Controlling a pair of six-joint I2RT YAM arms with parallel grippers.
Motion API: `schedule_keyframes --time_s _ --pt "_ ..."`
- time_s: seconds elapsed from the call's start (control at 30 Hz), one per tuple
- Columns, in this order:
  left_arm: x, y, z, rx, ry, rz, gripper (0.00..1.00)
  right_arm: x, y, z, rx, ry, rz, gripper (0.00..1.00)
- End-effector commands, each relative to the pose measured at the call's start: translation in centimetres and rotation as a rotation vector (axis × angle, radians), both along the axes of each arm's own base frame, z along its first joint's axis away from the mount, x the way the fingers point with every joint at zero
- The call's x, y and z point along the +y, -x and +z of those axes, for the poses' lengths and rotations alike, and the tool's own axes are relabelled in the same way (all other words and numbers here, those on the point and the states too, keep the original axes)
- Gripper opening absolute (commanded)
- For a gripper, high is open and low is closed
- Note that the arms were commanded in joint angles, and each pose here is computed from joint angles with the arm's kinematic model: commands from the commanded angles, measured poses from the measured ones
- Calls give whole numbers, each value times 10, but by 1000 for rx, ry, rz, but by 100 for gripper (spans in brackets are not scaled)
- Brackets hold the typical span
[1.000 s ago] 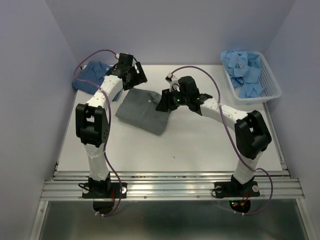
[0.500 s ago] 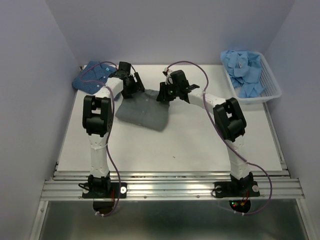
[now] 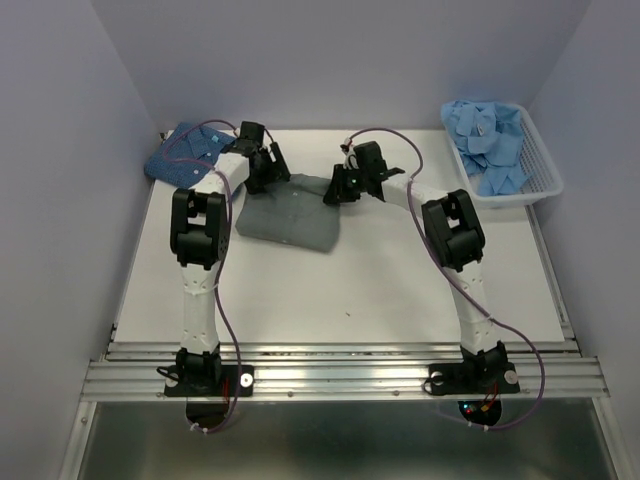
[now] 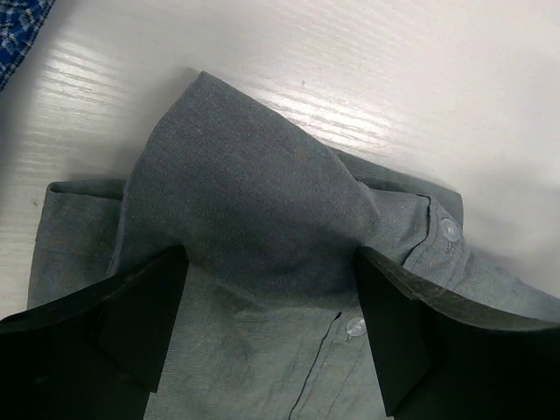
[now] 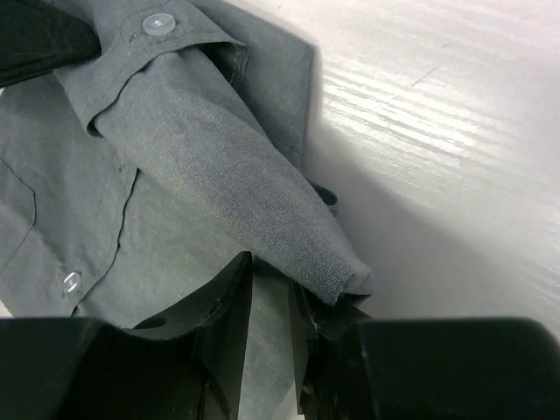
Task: Fold and stack the long sleeve shirts
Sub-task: Fold the shirt
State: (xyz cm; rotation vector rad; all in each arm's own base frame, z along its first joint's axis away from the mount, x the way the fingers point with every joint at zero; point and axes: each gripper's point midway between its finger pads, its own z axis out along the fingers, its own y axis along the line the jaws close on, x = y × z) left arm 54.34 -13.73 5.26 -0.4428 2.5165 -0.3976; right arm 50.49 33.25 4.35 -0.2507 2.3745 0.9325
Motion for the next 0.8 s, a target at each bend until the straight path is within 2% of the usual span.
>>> schedule_keyframes --time_s 0.0,0.13,0.17,0.23,0.27,0.3,0.43,0.47,0.6,0.77 --pt "9 -5 98 -183 -25 -4 89 13 4 73 -98 -93 79 28" --pt "2 15 154 -320 42 -41 90 16 23 116 -157 -166 147 28" --pt "2 32 159 -324 66 -44 90 18 24 130 -185 -196 155 28" --pt "-1 43 164 -357 99 -57 91 19 24 130 -188 -203 148 28" --pt "0 57 142 -313 103 -56 91 20 21 133 -195 -207 146 28" --pt "-3 64 151 -341 133 -61 91 21 17 124 -179 -203 136 27" --pt "-9 93 106 -267 182 -85 91 28 3 119 -170 -213 122 26" --pt "-8 98 96 -241 181 -81 91 30 -2 103 -150 -204 118 25" --pt "-2 115 48 -127 156 -53 91 36 -28 88 -159 -194 77 23" --pt "8 143 2 -25 124 -19 91 29 -60 45 -155 -111 -40 23"
